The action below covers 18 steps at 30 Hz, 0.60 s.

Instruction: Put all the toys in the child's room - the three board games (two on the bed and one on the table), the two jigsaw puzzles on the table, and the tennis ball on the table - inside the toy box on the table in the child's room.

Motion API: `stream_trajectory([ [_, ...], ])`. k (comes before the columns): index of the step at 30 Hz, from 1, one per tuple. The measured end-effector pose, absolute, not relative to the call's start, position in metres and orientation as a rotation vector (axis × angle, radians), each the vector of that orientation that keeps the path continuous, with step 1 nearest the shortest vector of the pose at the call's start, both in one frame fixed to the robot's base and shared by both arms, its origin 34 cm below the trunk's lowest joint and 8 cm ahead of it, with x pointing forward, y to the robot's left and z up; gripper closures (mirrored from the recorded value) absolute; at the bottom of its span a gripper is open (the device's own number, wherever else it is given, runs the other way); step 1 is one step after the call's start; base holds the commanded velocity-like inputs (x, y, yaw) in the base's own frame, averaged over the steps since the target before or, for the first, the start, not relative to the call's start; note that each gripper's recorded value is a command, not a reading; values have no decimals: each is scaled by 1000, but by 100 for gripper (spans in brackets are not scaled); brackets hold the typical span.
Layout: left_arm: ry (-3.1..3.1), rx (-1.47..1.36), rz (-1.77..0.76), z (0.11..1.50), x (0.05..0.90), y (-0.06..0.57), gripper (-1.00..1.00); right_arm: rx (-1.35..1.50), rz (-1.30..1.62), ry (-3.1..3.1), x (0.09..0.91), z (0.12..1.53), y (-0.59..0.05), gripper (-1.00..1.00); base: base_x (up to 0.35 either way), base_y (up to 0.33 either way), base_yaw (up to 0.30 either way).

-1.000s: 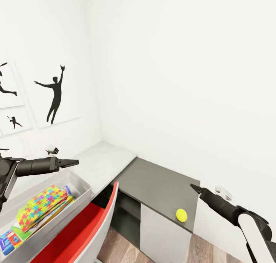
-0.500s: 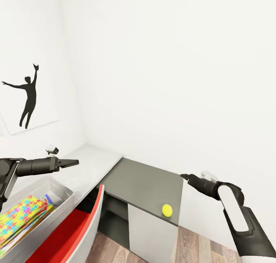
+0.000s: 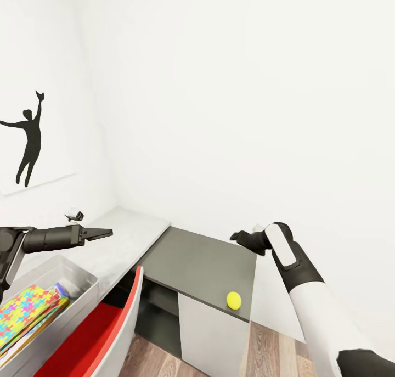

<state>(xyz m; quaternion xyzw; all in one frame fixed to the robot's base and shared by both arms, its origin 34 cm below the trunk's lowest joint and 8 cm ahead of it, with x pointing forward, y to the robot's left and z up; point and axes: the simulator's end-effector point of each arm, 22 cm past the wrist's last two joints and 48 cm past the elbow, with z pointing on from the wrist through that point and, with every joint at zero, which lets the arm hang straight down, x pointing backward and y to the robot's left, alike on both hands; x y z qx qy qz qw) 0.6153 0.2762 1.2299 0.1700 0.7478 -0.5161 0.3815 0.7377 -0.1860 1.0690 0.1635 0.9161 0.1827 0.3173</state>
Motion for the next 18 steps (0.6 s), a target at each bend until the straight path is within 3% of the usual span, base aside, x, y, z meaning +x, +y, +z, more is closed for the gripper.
stream_trajectory([
  [18, 1906, 424, -1304, 1232, 616, 283, -100, 402, 467, 2467, 741, 1062, -162, -100, 0, 0, -1],
])
